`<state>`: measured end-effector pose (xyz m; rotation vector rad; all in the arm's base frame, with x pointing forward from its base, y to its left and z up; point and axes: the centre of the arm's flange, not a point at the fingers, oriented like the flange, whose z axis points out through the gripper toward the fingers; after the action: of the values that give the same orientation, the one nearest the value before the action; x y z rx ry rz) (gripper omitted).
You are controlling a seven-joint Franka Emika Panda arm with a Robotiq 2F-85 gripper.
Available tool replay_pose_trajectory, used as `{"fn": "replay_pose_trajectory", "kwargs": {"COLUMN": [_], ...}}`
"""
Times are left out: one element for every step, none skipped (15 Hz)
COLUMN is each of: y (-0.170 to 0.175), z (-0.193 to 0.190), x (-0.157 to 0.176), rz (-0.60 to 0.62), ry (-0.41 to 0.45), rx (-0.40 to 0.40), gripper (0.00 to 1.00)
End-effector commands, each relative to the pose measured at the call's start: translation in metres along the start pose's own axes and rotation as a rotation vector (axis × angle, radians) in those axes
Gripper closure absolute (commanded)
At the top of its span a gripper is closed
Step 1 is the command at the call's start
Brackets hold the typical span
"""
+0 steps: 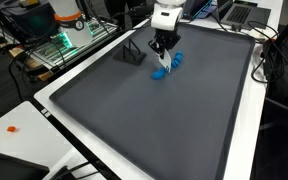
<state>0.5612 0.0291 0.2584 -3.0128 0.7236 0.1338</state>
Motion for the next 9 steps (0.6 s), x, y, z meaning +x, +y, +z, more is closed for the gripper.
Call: {"fn": "replay_pose_trajectory", "kwargs": {"y": [0.016,0.020,0.023,0.026,0.030,0.035,0.039,0.044,0.049], "z": [-0.022,-0.028,-0.032,-0.036,-0.038,-0.040,-0.042,-0.042,-0.041], "x": [-0.034,-0.041,-0.047,-0.055,-0.063,-0.071,-0.078,-0.085,-0.092], "rz": [0.113,0.156,0.204,0.258,0.309,0.363,0.416,0.467,0.516], "ry": [0.035,0.039,0.045,0.046,0.052,0.053,0.052,0.044,0.029], "rx": [0.079,0.102,0.122,0.147,0.162,0.170,0.174,0.179,0.182], "gripper": [0.99,0.99,0.99,0.99,0.99,0.99,0.99,0.99,0.99]}}
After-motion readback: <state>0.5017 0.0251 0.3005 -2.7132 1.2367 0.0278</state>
